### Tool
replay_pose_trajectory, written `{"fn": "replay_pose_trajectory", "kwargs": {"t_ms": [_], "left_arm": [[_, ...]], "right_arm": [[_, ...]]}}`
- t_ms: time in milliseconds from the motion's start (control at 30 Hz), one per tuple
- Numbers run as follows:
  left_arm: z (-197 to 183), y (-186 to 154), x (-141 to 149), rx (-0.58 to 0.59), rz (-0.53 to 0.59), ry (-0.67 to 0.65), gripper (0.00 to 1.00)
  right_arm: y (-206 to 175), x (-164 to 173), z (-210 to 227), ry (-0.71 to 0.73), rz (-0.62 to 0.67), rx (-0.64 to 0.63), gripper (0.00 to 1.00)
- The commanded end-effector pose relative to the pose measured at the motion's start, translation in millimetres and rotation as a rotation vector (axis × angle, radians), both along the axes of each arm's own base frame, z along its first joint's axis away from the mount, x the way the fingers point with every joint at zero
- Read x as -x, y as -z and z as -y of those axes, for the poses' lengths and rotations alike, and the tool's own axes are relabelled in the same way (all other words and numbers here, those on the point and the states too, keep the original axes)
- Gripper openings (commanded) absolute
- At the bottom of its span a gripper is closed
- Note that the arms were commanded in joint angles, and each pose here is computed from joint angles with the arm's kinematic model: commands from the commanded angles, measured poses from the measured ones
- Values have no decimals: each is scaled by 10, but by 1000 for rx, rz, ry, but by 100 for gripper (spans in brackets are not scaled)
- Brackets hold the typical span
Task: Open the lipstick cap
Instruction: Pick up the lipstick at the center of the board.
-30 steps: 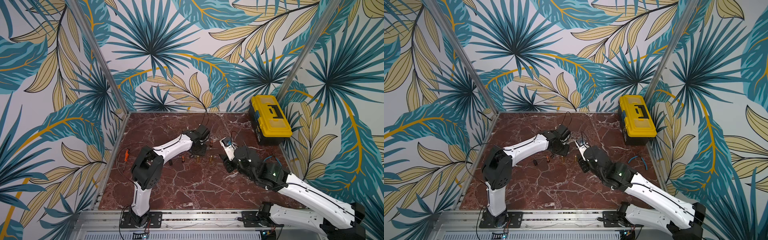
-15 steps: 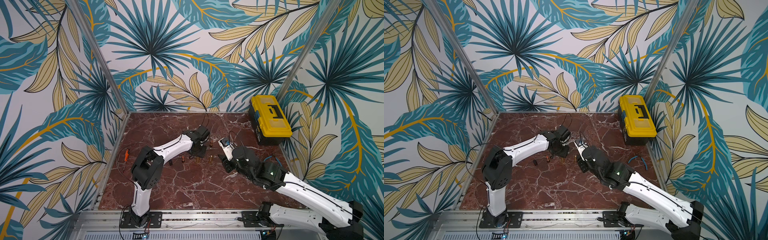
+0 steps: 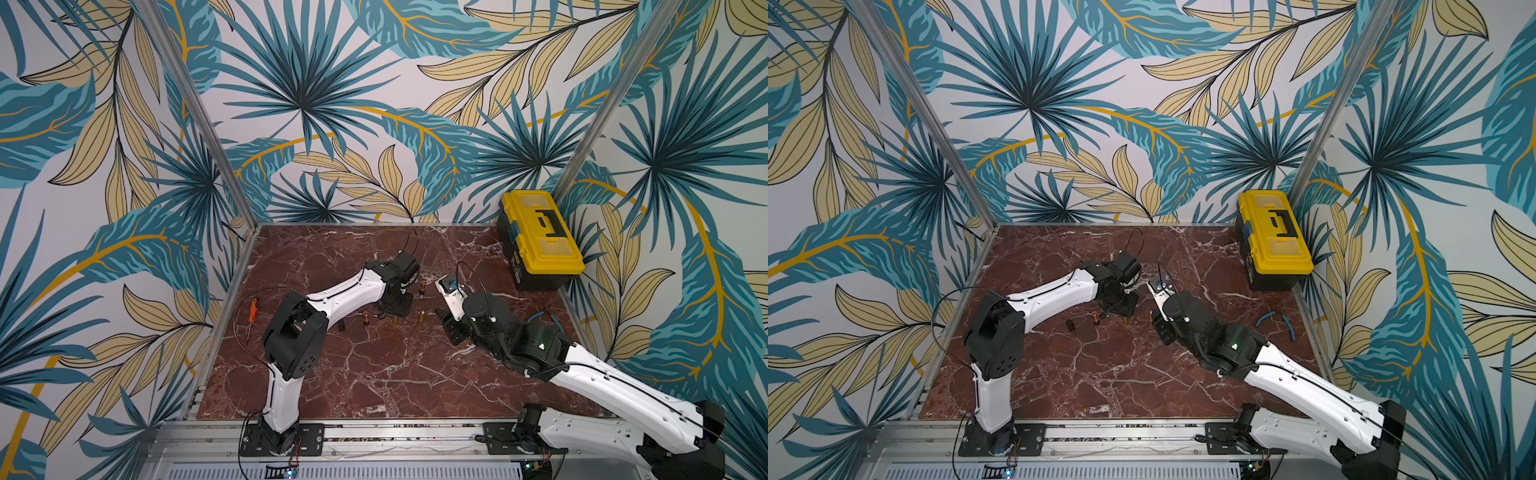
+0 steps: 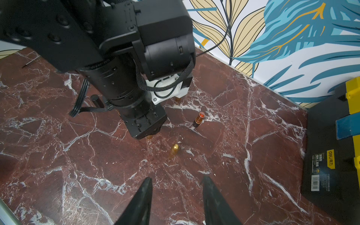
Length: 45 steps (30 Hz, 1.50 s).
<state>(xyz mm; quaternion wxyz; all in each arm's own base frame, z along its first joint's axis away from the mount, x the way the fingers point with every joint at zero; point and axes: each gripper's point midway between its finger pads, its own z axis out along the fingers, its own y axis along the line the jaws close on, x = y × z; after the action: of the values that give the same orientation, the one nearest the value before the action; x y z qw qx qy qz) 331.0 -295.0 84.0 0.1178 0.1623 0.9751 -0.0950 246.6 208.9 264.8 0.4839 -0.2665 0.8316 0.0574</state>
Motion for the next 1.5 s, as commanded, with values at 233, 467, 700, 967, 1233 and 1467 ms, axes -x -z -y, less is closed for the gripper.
{"fn": "replay_pose_trajectory", "kwargs": {"t_ms": [233, 467, 700, 967, 1233, 1467], "left_arm": [[-66, 236, 162, -46, -81, 15, 43], [-59, 229, 158, -46, -85, 11, 34], [-56, 169, 117, -48, -64, 10, 35], [-18, 114, 76, -36, -49, 18, 33], [9, 128, 94, -37, -51, 32, 22], [2, 127, 94, -40, -49, 35, 18]], "right_arm": [[35, -14, -31, -8, 1, -4, 44], [49, -11, -29, -8, -1, -3, 44], [68, -17, -34, -8, -5, 1, 44], [83, -10, -39, -11, -9, 2, 44], [102, -10, -46, -14, -11, 6, 44], [128, -10, -46, -15, -17, 14, 44]]}}
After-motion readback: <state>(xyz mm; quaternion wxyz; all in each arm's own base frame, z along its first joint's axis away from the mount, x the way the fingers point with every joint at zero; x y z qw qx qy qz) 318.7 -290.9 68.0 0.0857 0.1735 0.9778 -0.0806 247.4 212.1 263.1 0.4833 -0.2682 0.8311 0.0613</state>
